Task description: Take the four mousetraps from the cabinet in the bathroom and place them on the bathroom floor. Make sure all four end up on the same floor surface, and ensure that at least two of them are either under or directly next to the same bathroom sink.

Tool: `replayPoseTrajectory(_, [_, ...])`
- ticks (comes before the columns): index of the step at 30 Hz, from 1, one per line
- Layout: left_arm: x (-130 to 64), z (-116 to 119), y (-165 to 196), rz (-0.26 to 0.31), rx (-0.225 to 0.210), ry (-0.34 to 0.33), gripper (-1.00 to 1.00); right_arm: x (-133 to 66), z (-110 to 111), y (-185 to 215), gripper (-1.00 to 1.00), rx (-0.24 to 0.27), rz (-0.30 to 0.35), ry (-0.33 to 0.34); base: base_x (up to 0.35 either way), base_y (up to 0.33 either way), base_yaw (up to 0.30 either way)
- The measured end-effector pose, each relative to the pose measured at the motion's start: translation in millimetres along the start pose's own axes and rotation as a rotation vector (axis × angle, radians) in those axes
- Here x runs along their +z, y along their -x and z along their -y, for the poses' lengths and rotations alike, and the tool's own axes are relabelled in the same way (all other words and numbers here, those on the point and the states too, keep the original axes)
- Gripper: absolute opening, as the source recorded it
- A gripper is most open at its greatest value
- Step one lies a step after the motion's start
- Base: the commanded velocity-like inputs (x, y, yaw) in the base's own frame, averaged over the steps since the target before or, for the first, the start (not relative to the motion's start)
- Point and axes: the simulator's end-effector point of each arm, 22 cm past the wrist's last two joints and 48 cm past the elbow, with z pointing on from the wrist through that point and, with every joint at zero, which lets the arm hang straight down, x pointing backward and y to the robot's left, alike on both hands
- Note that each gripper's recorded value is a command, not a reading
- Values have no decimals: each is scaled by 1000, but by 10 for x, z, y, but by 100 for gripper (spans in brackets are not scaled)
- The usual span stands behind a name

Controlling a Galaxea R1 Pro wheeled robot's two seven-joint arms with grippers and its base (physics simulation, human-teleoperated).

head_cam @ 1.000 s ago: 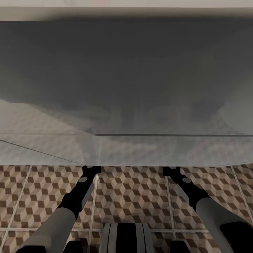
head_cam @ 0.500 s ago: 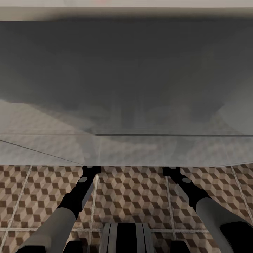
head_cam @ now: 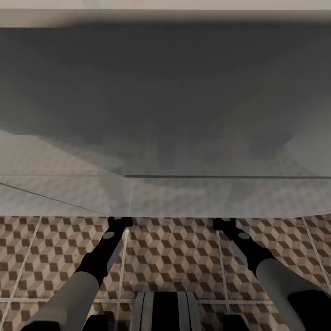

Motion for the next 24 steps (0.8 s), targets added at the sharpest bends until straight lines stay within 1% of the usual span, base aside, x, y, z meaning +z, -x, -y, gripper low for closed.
replayPoseTrajectory(23, [1, -10, 11, 5, -1, 2, -100, 0, 0, 1, -100, 1, 0, 0, 0, 0, 0])
replayPoseTrajectory(24, [1, -10, 12, 5, -1, 2, -100, 0, 1, 1, 100, 1, 0, 0, 0, 0, 0])
